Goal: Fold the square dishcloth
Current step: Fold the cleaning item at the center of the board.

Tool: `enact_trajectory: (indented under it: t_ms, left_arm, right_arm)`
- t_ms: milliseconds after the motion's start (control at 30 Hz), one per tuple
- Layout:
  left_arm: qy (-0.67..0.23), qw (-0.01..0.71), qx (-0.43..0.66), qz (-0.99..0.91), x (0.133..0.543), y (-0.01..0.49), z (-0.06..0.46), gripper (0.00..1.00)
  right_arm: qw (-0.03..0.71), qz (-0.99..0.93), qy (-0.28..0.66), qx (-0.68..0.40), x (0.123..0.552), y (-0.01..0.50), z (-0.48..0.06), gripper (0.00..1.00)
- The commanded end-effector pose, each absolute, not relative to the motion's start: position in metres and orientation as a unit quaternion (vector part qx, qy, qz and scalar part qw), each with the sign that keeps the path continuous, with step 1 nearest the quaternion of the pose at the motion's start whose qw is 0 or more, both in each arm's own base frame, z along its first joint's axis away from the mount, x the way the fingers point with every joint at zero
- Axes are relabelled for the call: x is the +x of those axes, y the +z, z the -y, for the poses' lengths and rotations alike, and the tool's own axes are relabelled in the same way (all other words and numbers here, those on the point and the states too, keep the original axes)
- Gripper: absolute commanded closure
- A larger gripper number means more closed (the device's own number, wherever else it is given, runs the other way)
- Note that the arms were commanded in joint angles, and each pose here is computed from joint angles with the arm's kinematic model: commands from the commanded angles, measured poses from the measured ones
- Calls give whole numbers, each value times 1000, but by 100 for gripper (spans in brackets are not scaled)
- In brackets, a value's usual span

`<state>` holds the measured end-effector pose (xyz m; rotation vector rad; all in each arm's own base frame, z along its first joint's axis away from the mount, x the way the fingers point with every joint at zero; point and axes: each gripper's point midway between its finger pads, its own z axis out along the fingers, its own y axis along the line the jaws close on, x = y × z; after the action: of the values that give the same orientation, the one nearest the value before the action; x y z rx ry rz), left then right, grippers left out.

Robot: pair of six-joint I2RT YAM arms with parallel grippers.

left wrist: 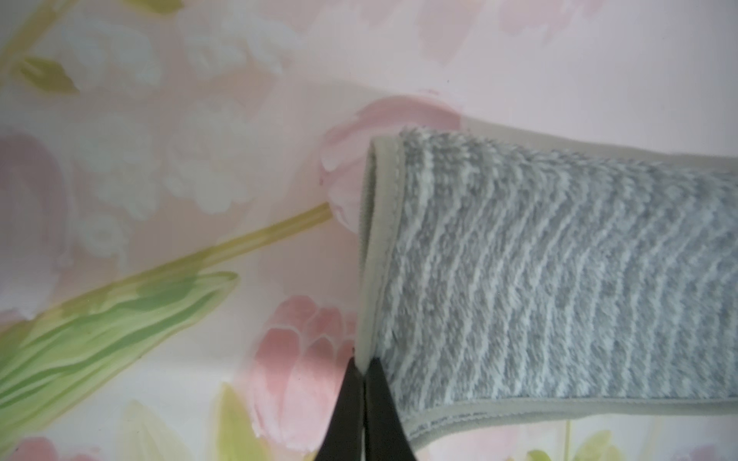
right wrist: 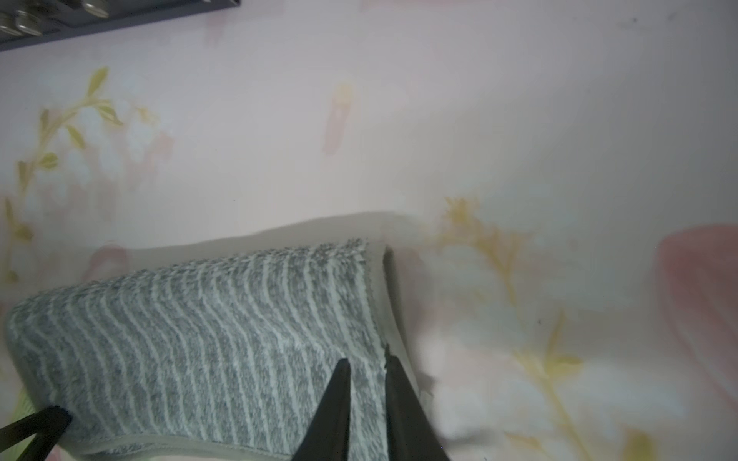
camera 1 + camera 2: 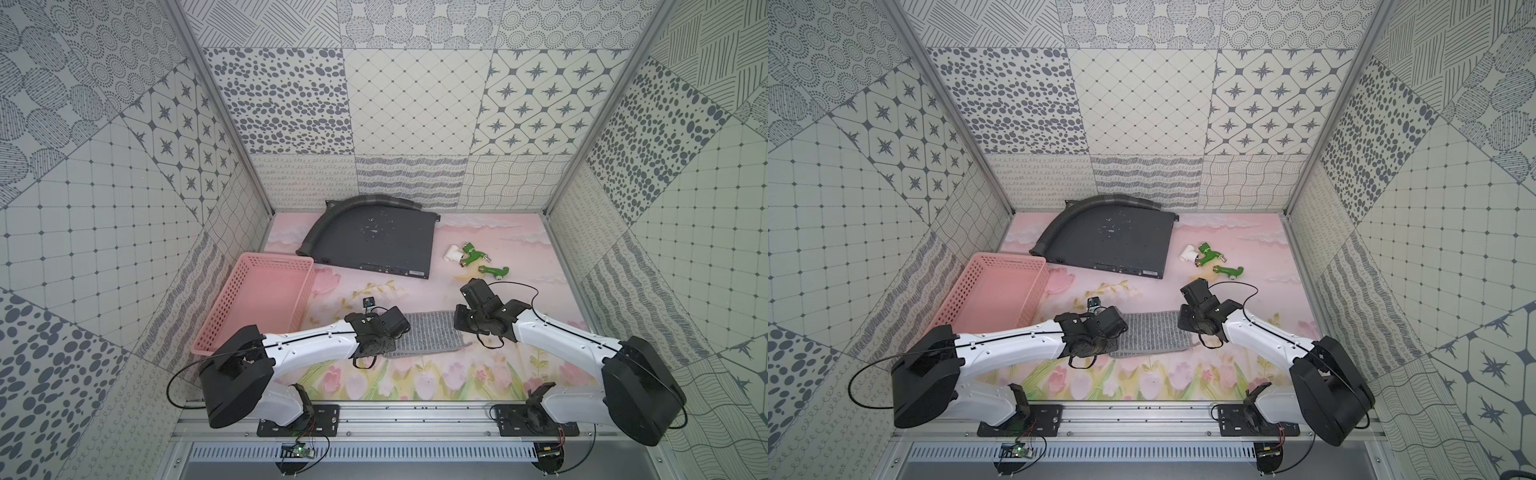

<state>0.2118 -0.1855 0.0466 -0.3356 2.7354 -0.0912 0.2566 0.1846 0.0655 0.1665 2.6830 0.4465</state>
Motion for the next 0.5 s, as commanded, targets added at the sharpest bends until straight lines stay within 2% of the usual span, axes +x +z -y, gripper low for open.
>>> enact_trajectory:
  t_ms: [0,467]
  left_arm:
    - [41,213,-82,-973,213,54,155,100]
    - [45,221,-74,-971,214,63,151,100]
  right_arm:
    - [226,-948,217,43,275,89,-217,82]
    - [209,-965,148,58,303,46,-219,84]
